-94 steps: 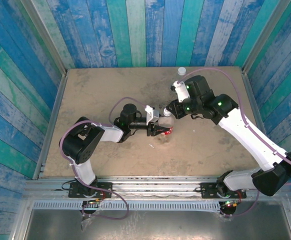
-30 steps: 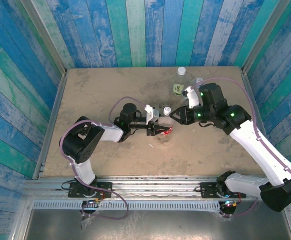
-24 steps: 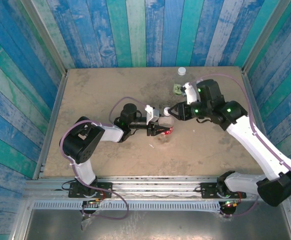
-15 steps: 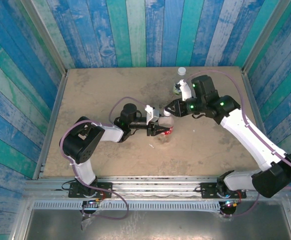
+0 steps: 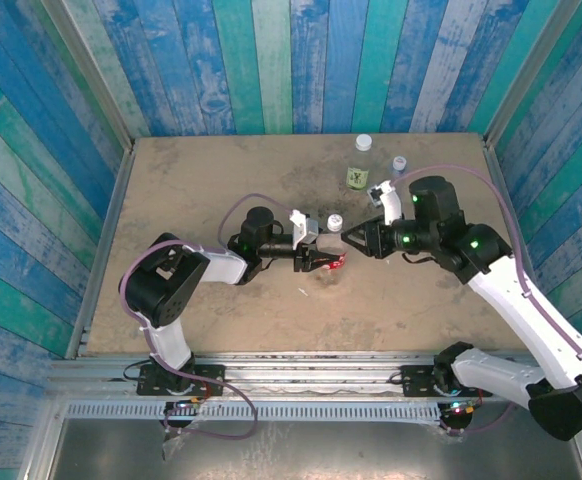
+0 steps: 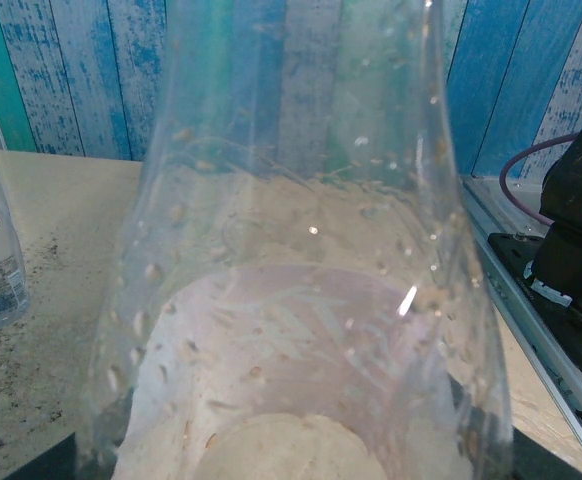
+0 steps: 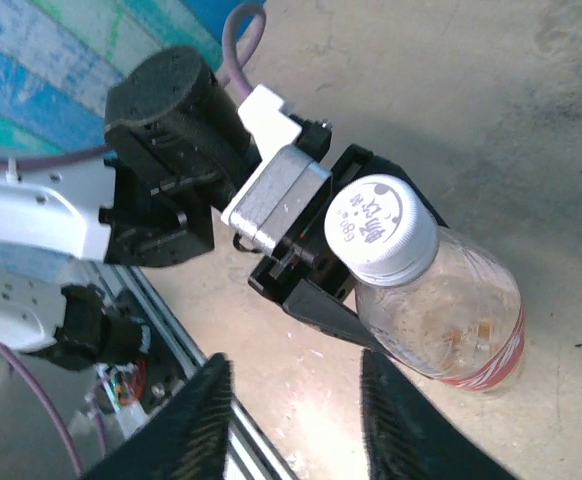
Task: Screw on the bottle caps
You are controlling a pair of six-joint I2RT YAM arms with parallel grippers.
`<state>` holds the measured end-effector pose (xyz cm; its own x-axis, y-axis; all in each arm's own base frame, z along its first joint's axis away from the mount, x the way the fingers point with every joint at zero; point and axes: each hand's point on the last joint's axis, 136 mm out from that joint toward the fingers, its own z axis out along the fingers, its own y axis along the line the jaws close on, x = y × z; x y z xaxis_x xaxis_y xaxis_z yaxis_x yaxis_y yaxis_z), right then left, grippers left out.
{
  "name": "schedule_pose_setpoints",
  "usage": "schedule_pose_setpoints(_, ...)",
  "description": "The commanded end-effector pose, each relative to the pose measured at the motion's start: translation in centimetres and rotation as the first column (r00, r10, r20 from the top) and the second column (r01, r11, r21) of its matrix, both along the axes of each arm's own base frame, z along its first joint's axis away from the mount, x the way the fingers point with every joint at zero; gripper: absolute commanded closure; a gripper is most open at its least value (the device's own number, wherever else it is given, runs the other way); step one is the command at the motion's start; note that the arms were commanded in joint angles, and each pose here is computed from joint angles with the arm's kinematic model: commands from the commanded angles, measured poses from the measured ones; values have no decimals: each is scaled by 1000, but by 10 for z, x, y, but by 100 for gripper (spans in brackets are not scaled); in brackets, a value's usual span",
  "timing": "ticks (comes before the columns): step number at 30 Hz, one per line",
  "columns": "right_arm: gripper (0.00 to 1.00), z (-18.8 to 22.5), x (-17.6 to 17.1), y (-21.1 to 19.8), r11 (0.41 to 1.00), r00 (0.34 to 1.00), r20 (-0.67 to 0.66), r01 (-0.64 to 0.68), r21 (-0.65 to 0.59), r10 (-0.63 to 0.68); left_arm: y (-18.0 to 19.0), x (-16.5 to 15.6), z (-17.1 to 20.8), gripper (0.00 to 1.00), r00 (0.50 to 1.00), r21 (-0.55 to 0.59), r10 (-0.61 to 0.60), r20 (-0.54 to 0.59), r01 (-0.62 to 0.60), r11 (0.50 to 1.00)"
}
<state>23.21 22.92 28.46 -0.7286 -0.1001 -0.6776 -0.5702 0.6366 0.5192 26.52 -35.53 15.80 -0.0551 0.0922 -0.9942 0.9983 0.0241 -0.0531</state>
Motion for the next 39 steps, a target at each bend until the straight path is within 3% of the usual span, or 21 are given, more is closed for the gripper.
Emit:
schedule_pose_setpoints(1, 56, 9, 19, -2, 999, 998, 49, 48, -11, -47, 8, -11, -54, 43, 977, 142, 31, -210, -1, 990)
schedule_pose_setpoints(11, 64, 0, 53, 19, 998, 999, 23, -22, -62, 23, 9, -11, -56, 43, 977, 159, 35, -208, -1, 987)
schedule_pose_setpoints(20, 75, -10, 31, 26, 991, 991, -50, -127, -43, 125, 8, -9, -56, 43, 976, 155, 38, -214, -5, 988)
schedule_pose_setpoints(33, 75, -9, -11, 23, 984, 983, -25, -180, -3, 180, 8, -9, -57, 44, 976, 155, 44, -215, -10, 988)
schedule_pose_setpoints(39, 63, -2, 5, 11, 993, 993, 49, -110, -41, 112, 9, -10, -54, 44, 977, 155, 43, -210, -11, 988)
